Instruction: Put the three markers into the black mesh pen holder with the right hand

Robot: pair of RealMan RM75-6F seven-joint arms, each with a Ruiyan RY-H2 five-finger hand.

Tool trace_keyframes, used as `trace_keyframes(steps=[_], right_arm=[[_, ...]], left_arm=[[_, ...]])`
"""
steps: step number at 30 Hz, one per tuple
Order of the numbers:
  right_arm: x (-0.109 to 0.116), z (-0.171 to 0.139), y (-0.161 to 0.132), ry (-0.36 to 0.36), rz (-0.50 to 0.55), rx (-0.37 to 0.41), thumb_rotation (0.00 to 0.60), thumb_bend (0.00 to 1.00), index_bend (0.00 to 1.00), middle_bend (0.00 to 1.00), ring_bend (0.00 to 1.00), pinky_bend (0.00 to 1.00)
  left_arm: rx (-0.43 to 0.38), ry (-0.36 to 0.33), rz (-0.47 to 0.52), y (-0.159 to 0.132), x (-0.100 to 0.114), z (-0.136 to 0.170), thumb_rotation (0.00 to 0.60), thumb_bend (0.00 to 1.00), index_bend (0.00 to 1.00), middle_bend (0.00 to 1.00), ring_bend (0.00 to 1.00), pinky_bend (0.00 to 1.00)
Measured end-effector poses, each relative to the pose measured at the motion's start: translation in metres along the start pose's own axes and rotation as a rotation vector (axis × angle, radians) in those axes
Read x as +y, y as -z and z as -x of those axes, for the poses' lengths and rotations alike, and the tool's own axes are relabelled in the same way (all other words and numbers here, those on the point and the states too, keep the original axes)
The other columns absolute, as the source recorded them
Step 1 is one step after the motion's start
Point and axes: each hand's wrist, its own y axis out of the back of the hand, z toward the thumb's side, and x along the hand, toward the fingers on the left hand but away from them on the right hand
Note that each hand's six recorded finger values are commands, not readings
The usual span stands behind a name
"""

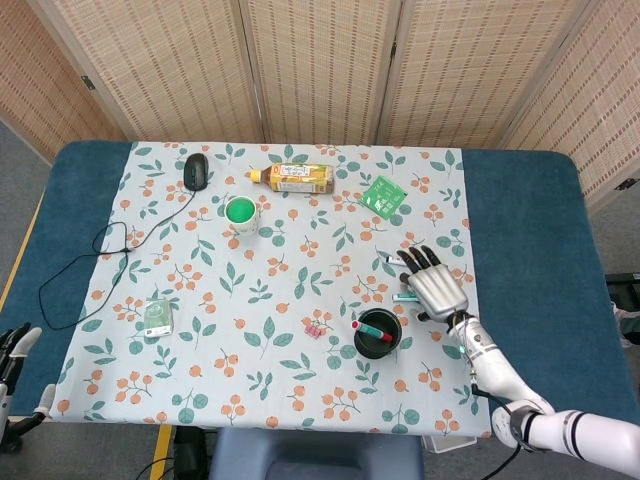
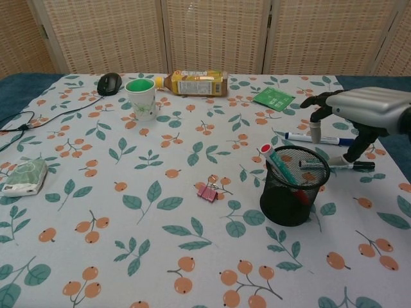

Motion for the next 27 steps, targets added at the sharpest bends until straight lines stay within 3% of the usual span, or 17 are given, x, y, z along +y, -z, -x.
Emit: trace_keyframes(steps=[27], right_arm=[[-0.024, 0.033, 0.007, -0.087, 0.032, -0.066, 0.600, 0.23, 0.48, 0.06, 0.00, 0.00]], left_arm=[[0.002, 0.004, 0.005, 0.004, 0.000, -0.004, 0.600, 0.45, 0.00, 0.07, 0.05, 0.22]])
